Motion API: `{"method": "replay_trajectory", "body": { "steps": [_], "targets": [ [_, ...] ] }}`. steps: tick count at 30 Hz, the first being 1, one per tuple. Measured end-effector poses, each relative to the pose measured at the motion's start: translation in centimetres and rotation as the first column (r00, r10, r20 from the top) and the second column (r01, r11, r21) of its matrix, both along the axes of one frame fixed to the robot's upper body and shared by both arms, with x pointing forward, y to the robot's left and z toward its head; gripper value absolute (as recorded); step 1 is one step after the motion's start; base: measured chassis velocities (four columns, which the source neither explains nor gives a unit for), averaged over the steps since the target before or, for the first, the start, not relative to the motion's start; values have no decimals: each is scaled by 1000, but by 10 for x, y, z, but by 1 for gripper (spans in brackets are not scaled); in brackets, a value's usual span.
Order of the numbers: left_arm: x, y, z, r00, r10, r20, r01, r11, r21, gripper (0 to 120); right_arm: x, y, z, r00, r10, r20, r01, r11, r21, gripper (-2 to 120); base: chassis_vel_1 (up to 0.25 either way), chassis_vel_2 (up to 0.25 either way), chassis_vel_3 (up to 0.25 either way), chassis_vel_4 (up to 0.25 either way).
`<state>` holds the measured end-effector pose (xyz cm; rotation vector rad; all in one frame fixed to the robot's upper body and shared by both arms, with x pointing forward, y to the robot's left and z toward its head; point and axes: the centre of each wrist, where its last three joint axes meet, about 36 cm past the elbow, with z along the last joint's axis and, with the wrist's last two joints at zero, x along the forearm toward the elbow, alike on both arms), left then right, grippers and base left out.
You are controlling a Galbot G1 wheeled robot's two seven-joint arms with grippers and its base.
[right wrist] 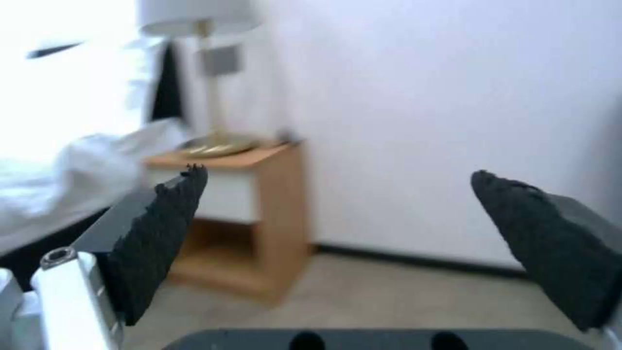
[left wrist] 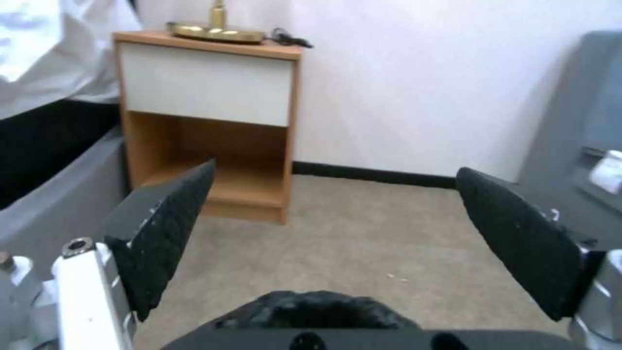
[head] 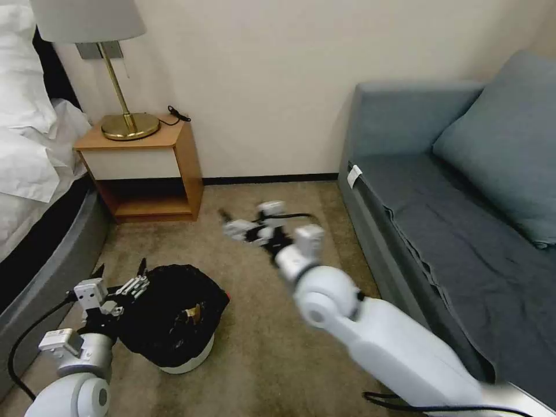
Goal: Pick up the trash bin, then pick up the garbage on the floor and place it into the trash bin.
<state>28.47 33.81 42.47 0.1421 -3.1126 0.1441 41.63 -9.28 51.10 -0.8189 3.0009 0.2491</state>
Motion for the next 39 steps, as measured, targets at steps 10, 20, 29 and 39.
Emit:
{"method": "replay_trajectory", "body": {
  "steps": [10,20,29,39],
  "targets": [
    [0,-14,6,996,-86,26,84,994,74,100,-79,-124,12,867,-406,289,436,899,-46,100,0,0,0,0],
    [-4,-21,5,996,-78,43,71,987,142,100,-140,-114,-11,778,-577,247,605,795,-48,100,0,0,0,0],
    [-12,-26,-1,998,-42,47,34,986,161,100,-158,-103,-21,769,-608,196,630,773,-74,100,0,0,0,0],
    [-13,-27,0,998,-44,52,36,987,155,100,-160,-100,-23,767,-616,181,635,769,-76,100,0,0,0,0]
  ]
}}
